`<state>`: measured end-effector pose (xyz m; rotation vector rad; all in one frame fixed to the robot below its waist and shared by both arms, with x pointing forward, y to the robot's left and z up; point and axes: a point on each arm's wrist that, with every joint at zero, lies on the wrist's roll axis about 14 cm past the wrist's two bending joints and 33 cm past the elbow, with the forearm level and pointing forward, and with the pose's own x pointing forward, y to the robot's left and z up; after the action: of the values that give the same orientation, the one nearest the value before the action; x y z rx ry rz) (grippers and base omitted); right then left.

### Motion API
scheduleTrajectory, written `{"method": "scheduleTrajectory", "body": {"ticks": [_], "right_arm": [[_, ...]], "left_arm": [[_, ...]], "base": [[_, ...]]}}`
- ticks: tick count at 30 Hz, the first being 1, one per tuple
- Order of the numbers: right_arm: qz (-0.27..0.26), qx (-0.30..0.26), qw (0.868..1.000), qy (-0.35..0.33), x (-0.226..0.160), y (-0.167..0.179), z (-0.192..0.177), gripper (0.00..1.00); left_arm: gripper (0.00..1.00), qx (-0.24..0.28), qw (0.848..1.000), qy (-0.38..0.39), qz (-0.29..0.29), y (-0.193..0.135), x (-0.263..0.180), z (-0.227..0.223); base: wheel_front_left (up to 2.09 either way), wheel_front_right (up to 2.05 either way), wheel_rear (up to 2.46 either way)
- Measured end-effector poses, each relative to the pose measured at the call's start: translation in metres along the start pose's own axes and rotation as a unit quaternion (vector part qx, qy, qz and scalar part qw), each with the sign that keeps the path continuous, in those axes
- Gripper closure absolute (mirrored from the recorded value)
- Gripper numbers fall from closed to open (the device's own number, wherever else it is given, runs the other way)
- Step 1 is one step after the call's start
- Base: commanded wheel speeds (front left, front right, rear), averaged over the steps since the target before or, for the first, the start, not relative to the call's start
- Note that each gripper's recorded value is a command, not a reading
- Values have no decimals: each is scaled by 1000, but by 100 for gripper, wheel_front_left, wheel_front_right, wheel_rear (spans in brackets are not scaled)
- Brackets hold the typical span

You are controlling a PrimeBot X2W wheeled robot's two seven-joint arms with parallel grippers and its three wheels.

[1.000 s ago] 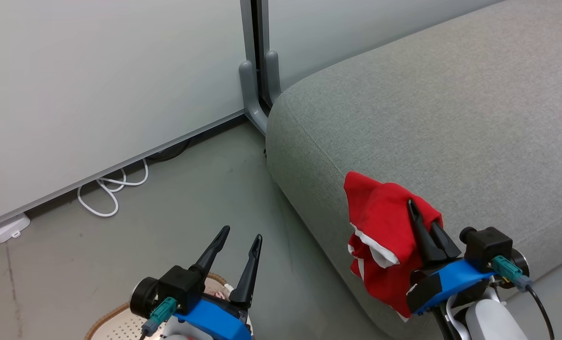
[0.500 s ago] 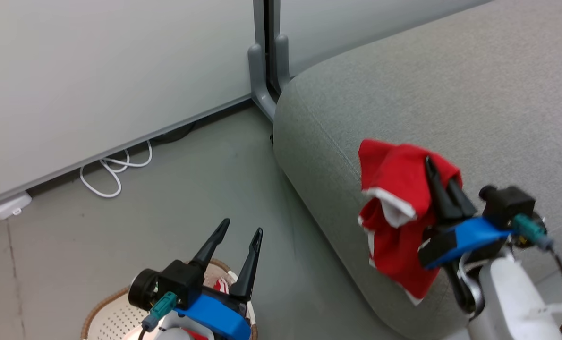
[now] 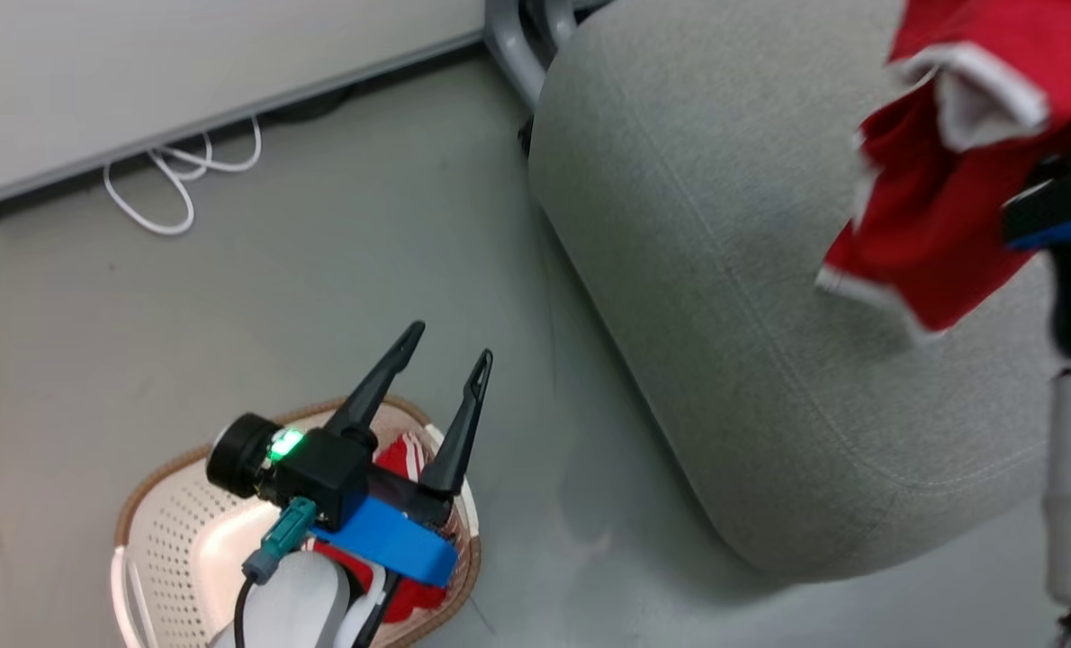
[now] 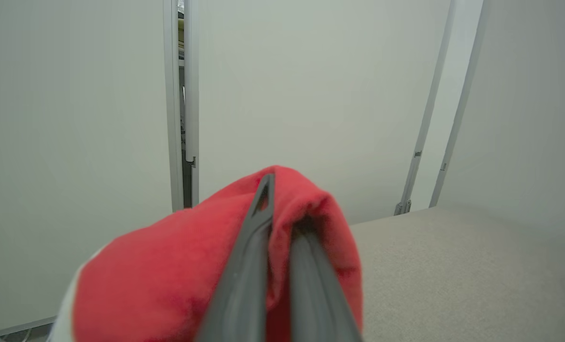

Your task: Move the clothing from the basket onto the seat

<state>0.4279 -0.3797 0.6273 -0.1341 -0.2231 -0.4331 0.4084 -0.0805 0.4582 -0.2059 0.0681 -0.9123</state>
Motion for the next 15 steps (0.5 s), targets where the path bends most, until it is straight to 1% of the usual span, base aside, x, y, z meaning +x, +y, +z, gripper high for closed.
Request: {"method": "scheduleTrajectory", "body": {"ticks": [2, 3, 5, 9, 12, 15], "right_arm": [[-17, -7, 1000, -10, 15, -11, 4, 100], [-31, -19, 999, -12, 28, -22, 3, 100], [-43, -45, 998, -13, 40, -34, 1, 100], [-59, -79, 995, -13, 61, -45, -12, 100], [-56, -105, 993, 10, 71, -44, -40, 100], [-44, -126, 989, 60, 73, -39, -86, 100]], "left_arm": [[0, 0, 1000, -3, 0, 7, 3, -3], [0, 0, 1000, -3, 0, 15, 6, -7], [0, -1, 1000, 0, 1, 25, 7, -14], [0, -2, 1000, 0, 7, 47, 11, -26], [0, -4, 1000, -4, 17, 64, 13, -34], [0, -7, 1000, 7, 29, 78, 9, -51]], "base": [[0, 0, 0], [0, 0, 0], [0, 0, 0], [0, 0, 0], [0, 0, 0], [0, 0, 0]]}}
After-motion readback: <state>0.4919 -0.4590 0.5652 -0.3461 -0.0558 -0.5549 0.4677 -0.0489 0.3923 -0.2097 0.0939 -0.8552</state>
